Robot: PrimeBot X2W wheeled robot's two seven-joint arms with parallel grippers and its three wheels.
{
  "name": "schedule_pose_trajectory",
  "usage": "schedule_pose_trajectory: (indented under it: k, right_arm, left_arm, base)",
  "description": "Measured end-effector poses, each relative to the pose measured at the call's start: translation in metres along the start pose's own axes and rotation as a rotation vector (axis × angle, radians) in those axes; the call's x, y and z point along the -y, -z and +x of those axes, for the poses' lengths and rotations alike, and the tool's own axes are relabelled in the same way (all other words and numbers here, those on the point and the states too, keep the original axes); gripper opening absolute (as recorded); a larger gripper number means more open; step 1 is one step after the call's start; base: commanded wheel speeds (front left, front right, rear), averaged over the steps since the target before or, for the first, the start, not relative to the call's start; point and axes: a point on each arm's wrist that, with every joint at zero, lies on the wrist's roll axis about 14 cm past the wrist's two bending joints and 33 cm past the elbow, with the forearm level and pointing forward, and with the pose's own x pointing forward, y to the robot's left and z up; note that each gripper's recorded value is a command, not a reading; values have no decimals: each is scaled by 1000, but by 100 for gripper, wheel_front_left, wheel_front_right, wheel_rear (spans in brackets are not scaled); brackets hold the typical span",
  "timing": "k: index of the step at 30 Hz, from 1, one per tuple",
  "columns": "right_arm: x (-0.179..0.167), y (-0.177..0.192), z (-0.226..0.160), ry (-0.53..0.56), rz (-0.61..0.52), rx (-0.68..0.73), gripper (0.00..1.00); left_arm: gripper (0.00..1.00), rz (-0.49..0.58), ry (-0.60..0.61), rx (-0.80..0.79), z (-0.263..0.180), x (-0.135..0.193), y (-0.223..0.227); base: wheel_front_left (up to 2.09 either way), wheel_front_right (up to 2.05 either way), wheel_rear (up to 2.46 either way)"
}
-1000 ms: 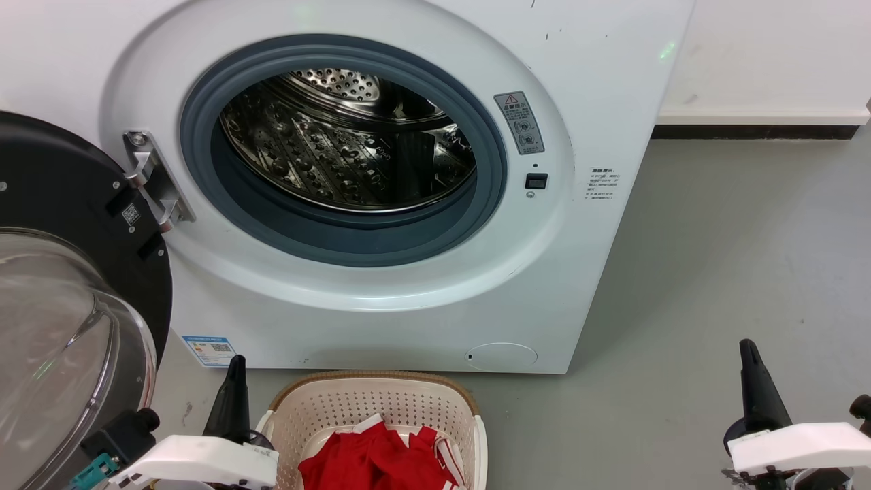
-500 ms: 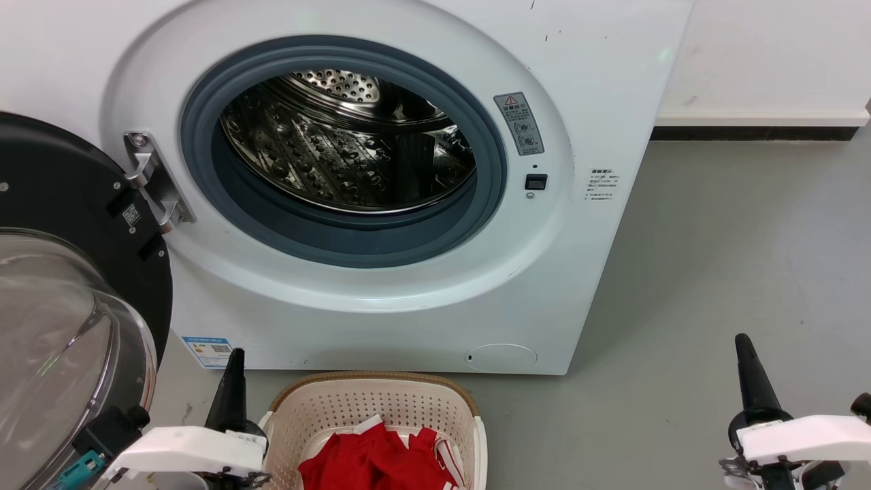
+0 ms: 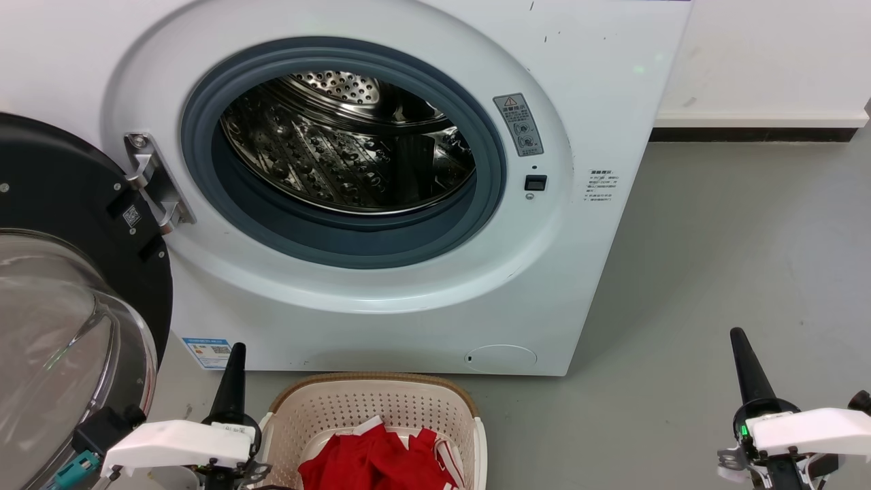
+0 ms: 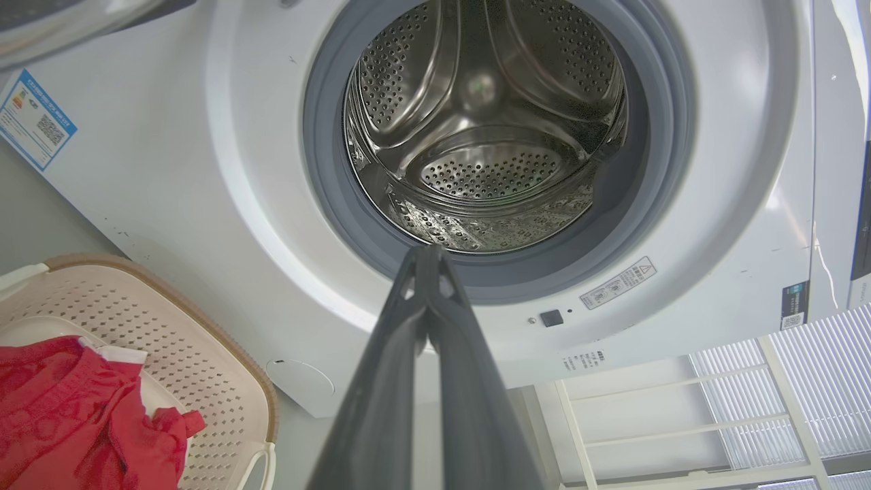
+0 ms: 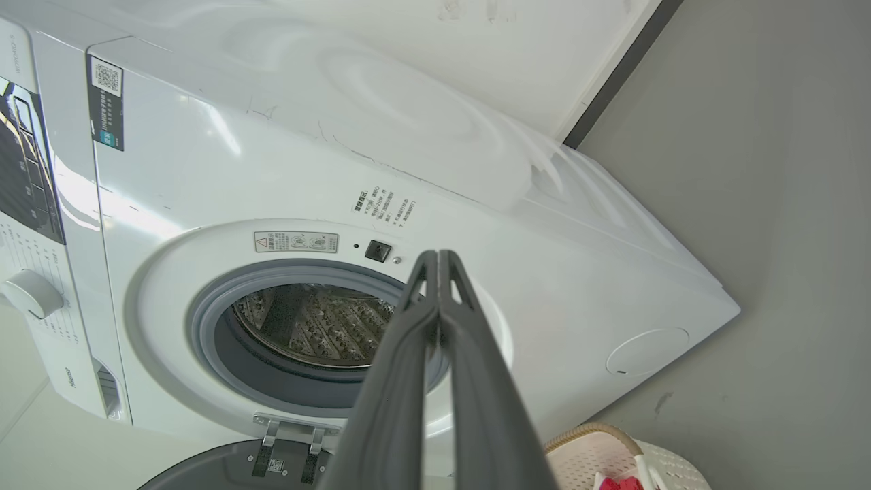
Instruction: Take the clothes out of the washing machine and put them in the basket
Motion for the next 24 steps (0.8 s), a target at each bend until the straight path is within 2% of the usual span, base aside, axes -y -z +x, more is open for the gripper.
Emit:
schedule_pose_trajectory:
  k: [24]
  right_arm:
    - [-6,2,4,-17,222,-24,0]
  left_arm:
    - [0,-242,20,-10,5,4,-2]
  base:
    - [0,0,0]
